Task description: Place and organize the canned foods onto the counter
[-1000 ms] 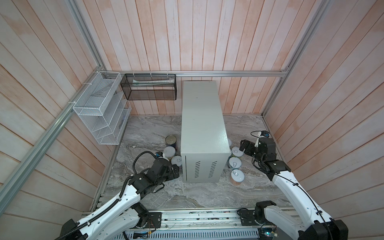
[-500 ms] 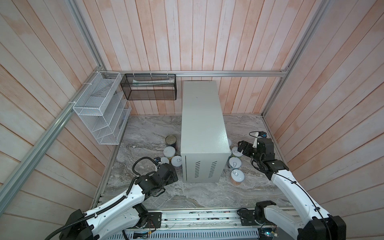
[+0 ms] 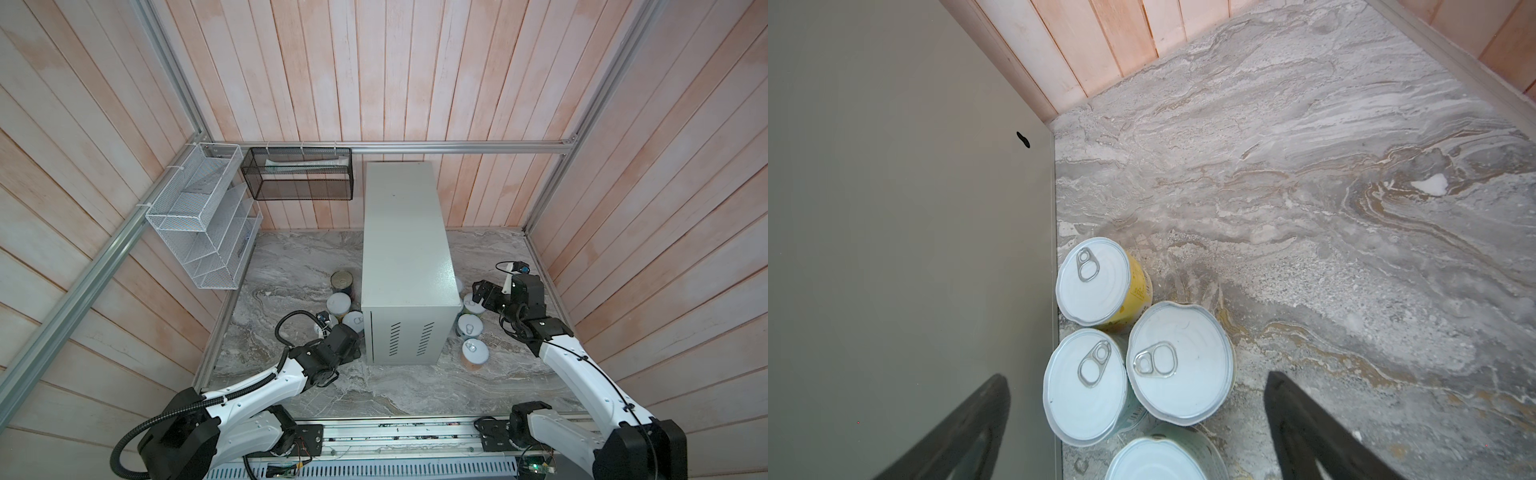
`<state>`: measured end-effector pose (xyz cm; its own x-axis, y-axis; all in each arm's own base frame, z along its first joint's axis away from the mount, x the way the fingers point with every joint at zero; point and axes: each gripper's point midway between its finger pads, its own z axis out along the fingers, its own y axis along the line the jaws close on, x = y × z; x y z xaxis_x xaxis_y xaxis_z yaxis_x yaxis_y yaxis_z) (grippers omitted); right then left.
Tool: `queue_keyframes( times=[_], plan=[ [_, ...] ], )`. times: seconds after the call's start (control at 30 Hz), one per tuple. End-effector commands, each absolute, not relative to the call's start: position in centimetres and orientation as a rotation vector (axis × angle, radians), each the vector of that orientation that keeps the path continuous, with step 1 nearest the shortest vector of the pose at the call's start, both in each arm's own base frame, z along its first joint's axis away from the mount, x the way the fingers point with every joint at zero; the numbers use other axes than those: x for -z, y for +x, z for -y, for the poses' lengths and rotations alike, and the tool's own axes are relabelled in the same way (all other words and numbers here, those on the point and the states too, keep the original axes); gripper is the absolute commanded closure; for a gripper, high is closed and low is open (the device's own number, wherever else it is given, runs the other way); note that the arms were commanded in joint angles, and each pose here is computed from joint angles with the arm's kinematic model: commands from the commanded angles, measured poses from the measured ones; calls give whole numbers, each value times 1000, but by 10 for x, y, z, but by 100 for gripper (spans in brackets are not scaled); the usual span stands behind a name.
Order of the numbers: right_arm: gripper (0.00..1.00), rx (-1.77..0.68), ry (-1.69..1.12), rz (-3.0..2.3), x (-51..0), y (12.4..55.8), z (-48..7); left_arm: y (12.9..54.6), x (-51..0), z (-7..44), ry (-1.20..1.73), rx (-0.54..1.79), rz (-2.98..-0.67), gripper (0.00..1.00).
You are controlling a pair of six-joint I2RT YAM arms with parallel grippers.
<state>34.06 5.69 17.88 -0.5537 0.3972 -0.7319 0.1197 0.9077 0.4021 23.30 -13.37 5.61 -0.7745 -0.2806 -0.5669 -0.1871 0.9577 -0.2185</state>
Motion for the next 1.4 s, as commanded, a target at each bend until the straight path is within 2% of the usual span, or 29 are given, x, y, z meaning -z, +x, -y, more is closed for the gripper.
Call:
queue_keyframes(
  times=[0.0,0.6,0.8,0.9,0.93,1.03,1.07,1.1,1.37],
  plan=[
    [5,-395,373,-2156,-172,341,-57,239,-54,128,-346,169,-2428,6],
    [9,-422,382,-2184,-151,340,-61,243,-33,121,-355,83,-2417,11],
    [10,-420,379,-2181,-150,339,-60,240,-22,122,-384,91,-2441,19],
    [10,-425,380,-2180,-148,338,-61,236,-17,120,-393,94,-2457,37],
    [10,-423,382,-2181,-147,338,-61,234,-16,120,-391,95,-2461,46],
    [10,-424,381,-2185,-144,338,-61,231,-15,117,-391,88,-2467,87],
    [10,-422,382,-2187,-143,338,-61,231,-16,117,-392,86,-2468,97],
    [10,-422,383,-2189,-142,338,-61,230,-17,116,-391,83,-2471,100],
    [10,-432,387,-2183,-143,335,-61,224,-61,121,-338,133,-2496,100]
  ],
)
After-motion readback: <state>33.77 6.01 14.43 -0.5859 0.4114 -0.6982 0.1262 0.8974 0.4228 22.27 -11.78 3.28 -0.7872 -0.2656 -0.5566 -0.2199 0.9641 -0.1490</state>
